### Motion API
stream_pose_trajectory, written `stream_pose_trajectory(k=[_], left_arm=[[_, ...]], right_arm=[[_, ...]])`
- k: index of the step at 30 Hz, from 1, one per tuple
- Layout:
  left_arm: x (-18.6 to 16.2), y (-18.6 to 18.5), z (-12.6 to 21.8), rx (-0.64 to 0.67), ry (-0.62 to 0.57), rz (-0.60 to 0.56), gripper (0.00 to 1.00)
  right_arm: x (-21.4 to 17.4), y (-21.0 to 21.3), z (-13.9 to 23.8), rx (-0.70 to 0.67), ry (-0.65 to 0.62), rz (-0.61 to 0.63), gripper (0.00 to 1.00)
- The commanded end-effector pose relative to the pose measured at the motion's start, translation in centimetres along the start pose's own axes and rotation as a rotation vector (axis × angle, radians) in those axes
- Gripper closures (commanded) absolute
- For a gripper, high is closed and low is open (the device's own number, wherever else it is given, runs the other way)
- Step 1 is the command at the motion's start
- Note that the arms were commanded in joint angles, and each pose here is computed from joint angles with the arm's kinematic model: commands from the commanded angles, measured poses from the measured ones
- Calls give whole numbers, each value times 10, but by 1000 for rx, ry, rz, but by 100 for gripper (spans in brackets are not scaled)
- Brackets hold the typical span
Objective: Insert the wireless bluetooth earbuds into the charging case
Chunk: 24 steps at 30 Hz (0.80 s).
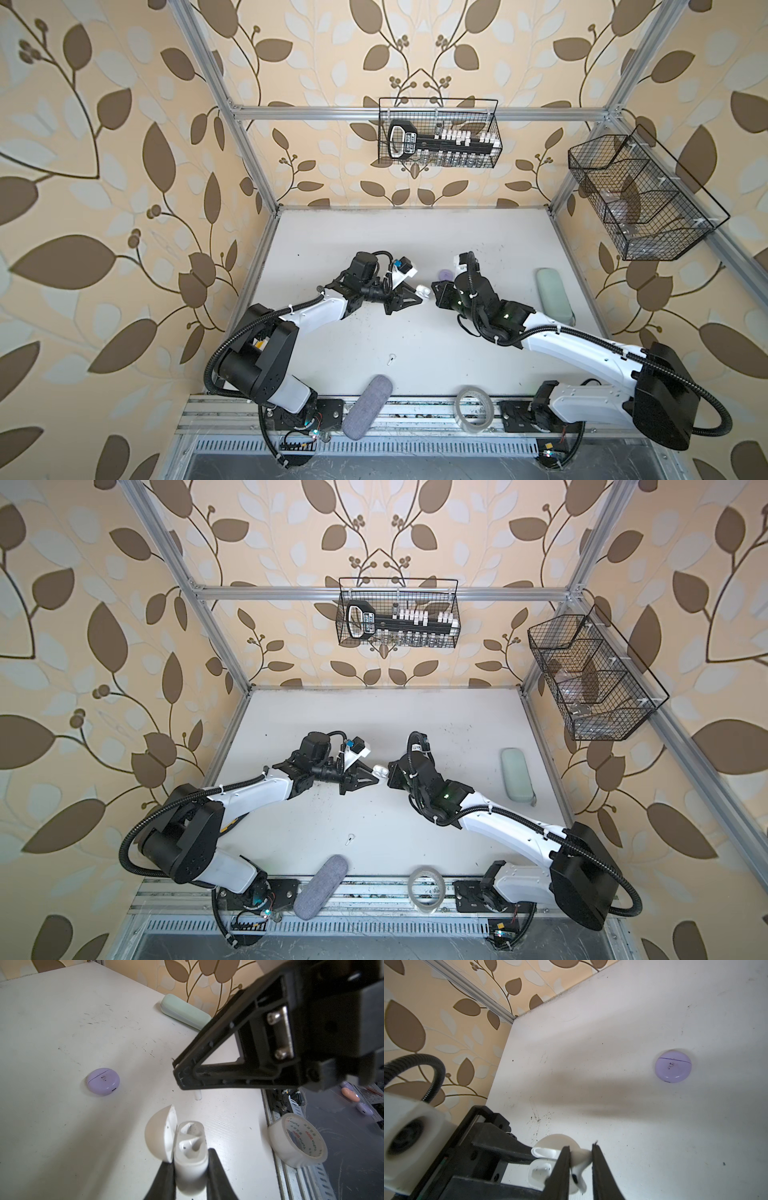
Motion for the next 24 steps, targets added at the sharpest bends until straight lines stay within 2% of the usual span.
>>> stream_pose_trajectory(k=[1, 24], left_arm=[[11, -5, 8, 5, -42, -34, 90], [14, -5, 9, 10, -55, -26, 89]], right_arm=[[4, 3, -4, -4, -24, -37, 80], [1, 18, -2, 4, -85, -70, 81]])
Point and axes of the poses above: each gripper's point midway between its finger pads, its own z axis back along the fingers, its own y axis along the line the jaws close on, x = y × z, the point moved 5 cm from there along z, back along the fingers, and after that the axes turned 13 degrees about z, right-handed, at the moved point
